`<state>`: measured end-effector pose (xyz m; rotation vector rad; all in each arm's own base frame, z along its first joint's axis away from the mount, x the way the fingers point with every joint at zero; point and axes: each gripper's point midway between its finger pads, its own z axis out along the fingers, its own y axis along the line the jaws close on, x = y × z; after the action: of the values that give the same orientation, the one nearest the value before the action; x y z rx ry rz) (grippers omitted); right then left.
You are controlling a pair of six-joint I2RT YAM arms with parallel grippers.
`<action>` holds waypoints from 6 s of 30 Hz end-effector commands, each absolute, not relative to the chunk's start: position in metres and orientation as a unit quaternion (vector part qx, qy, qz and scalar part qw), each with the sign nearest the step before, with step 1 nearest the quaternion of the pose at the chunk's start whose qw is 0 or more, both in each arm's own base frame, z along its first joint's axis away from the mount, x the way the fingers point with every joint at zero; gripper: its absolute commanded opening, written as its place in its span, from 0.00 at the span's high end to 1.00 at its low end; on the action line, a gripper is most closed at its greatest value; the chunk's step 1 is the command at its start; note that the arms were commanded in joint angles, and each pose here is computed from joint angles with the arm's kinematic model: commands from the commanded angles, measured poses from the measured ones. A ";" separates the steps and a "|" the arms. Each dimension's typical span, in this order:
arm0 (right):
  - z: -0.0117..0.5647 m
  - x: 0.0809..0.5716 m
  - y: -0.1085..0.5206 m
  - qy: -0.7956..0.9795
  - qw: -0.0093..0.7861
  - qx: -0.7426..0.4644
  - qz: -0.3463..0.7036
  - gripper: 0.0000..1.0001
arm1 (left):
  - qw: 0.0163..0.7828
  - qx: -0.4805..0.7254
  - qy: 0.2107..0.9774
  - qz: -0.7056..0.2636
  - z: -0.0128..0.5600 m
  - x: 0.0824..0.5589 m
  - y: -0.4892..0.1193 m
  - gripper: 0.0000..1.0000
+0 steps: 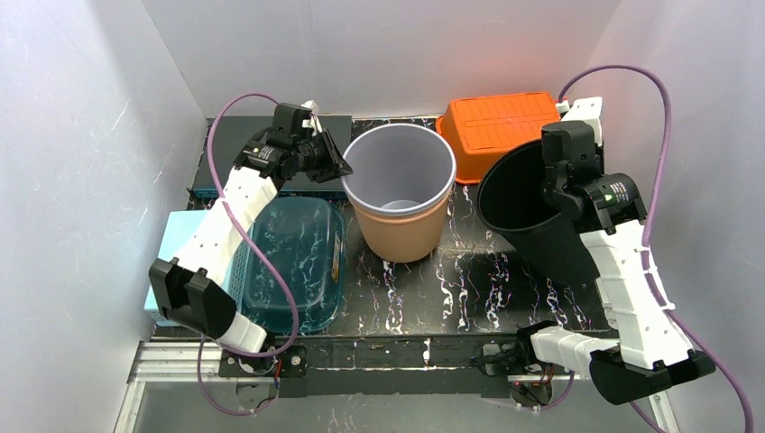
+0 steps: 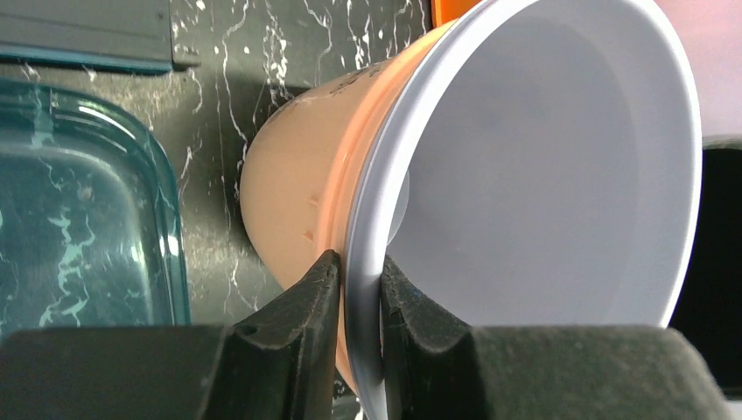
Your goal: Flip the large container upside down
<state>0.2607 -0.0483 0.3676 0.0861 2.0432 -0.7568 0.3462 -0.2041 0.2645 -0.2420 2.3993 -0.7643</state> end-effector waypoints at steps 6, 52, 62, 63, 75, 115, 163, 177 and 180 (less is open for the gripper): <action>0.372 0.250 -0.058 0.819 0.470 0.059 -0.324 0.99 | 0.416 -0.144 0.855 -0.275 0.313 0.416 -0.198 1.00; 0.253 0.257 0.105 0.929 0.361 -0.029 0.081 0.99 | 0.397 0.192 0.786 -0.434 0.311 0.188 -0.336 0.16; 0.251 0.261 0.120 0.926 0.363 -0.007 0.105 0.99 | 0.396 0.284 0.727 -0.484 0.308 0.153 -0.424 0.14; 0.250 0.262 0.122 0.927 0.361 -0.007 0.107 0.99 | 0.392 0.297 0.724 -0.484 0.304 0.149 -0.433 0.14; 0.249 0.257 0.132 0.926 0.352 -0.010 0.136 0.99 | 0.372 0.363 0.696 -0.496 0.289 0.139 -0.503 0.15; 0.252 0.255 0.173 0.916 0.320 -0.009 0.241 0.71 | 0.374 0.315 0.764 -0.420 0.235 0.155 -0.467 1.00; 0.281 0.238 0.202 0.883 0.338 -0.073 0.318 0.45 | 0.342 0.356 0.758 -0.426 0.192 0.132 -0.434 0.97; 0.253 0.231 0.194 0.915 0.303 -0.096 0.248 0.55 | 0.342 0.350 0.754 -0.437 0.195 0.145 -0.448 0.96; 0.250 0.230 0.196 0.919 0.301 -0.101 0.234 0.55 | 0.338 0.349 0.756 -0.438 0.192 0.145 -0.450 0.95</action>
<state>0.2400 0.1930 0.2541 -0.2146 2.3949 0.6747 0.1407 -0.4384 0.1755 0.8994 2.0224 -1.1088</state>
